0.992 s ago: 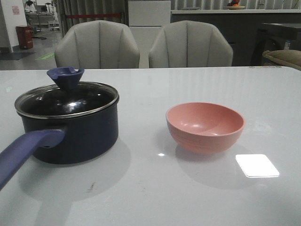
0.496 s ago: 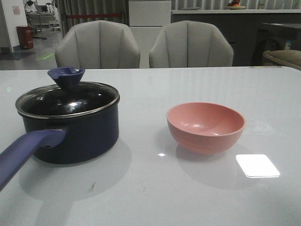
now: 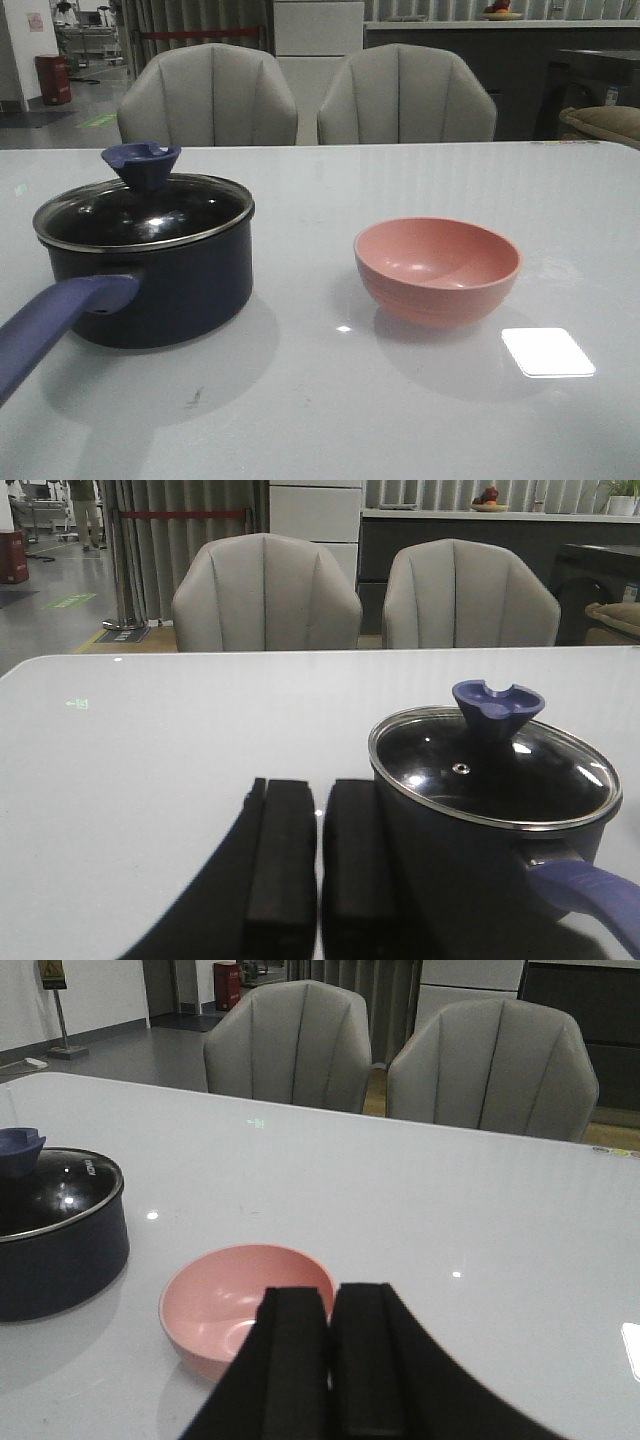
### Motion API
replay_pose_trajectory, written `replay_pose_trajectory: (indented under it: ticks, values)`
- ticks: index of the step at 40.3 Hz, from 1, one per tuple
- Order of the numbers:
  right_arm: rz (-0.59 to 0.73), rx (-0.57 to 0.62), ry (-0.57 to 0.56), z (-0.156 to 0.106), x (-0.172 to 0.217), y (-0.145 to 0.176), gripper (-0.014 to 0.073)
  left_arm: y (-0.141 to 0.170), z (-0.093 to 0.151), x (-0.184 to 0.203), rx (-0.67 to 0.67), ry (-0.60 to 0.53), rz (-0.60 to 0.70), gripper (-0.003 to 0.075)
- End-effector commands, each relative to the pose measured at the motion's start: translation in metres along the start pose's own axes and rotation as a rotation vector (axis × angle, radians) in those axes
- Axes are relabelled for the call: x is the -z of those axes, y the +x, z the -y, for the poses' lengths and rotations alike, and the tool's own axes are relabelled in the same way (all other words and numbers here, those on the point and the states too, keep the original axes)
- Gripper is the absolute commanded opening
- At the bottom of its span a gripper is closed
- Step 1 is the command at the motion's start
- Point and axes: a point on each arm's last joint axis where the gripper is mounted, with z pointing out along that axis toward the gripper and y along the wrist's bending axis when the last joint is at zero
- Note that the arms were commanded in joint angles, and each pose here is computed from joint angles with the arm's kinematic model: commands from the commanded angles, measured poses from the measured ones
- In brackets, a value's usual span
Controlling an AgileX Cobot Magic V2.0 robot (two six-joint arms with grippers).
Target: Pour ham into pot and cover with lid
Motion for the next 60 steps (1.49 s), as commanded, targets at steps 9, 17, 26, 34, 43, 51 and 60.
replay_pose_trajectory:
  ticks: [9, 17, 26, 34, 43, 51, 60]
  values:
    - [0.135, 0.083, 0.151, 0.010, 0.013, -0.012, 0.0143, -0.001, 0.000, 0.001, 0.000, 0.005, 0.077, 0.0113]
    - [0.187, 0.110, 0.217, 0.012, 0.025, 0.005, 0.0143, -0.001, 0.000, 0.001, 0.000, 0.005, 0.077, 0.0113]
    - [0.193, 0.031, 0.209, 0.012, 0.024, 0.024, 0.0143, -0.001, 0.000, 0.001, 0.000, 0.005, 0.077, 0.0113]
    - [0.258, 0.039, 0.193, 0.012, 0.021, 0.036, 0.0143, -0.001, 0.000, 0.001, 0.000, 0.005, 0.077, 0.0113]
    - [0.258, 0.037, 0.195, 0.011, 0.023, 0.036, 0.0143, -0.001, 0.000, 0.001, 0.000, 0.005, 0.077, 0.0113]
    - [0.258, 0.037, 0.195, 0.011, 0.023, 0.036, 0.0143, -0.001, 0.000, 0.001, 0.000, 0.005, 0.077, 0.0113]
    - [0.257, 0.037, 0.195, 0.011, 0.023, 0.036, 0.0143, -0.001, 0.000, 0.001, 0.000, 0.005, 0.077, 0.0113]
